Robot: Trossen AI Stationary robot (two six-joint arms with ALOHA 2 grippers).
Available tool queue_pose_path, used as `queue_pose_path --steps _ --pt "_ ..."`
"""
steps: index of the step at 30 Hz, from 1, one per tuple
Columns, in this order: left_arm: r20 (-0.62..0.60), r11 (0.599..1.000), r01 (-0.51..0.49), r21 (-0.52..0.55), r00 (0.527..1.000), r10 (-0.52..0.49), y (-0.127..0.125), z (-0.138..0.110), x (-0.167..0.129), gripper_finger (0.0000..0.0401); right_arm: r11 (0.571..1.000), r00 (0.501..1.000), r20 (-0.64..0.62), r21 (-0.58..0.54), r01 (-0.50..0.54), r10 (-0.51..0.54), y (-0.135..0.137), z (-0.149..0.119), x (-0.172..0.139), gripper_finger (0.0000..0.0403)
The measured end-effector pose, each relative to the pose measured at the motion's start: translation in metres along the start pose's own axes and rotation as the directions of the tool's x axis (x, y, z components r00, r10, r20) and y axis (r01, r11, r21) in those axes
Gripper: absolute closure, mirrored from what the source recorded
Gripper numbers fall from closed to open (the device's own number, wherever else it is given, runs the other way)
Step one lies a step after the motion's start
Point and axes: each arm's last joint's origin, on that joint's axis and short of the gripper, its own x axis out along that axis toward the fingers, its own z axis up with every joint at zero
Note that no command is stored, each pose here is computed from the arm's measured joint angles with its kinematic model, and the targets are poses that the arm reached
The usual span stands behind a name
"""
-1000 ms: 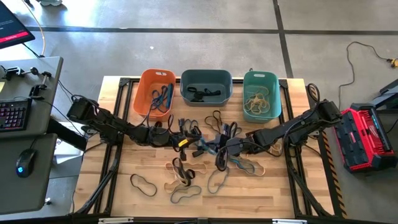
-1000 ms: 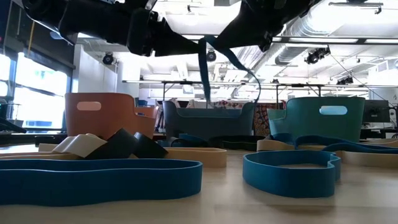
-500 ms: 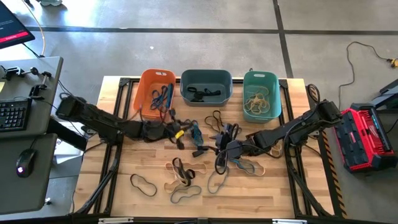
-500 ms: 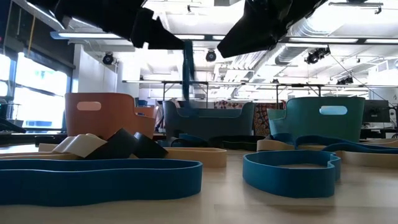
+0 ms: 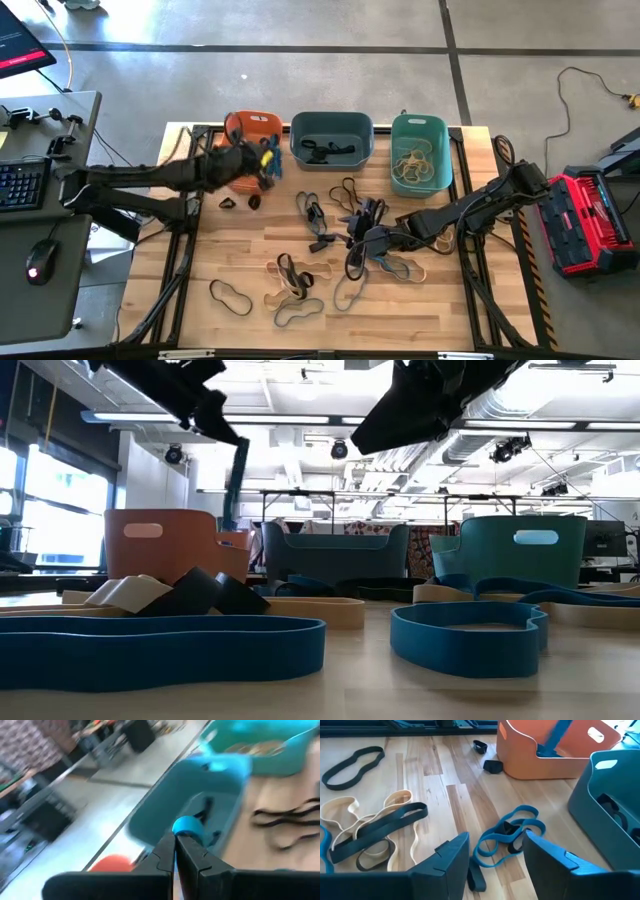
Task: Sort rubber bands into baskets
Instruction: Put the blue rubber band into the orange bin
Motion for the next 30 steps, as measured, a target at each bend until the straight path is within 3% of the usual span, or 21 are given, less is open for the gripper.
queue_pose_path --steps 5,16,30 --pt "-0.111 0.995 -0.073 0.069 0.991 0.08 0.033 -0.002 0.007 0.0401 1.0 1.0 -0.012 -0.016 0.003 -0.003 0.0 -0.001 0.0 0.0231" --pt "-0.355 0.996 0.005 0.092 0.934 0.029 0.061 -0.032 0.018 0.0401 1.0 1.0 -0.022 -0.023 0.006 -0.006 -0.001 -0.002 0.0 0.0231" --pt "-0.633 0.993 0.069 0.094 0.775 0.006 0.075 -0.088 0.09 0.0401 0.999 1.0 -0.024 -0.033 0.006 -0.007 -0.001 -0.003 0.0 0.0231"
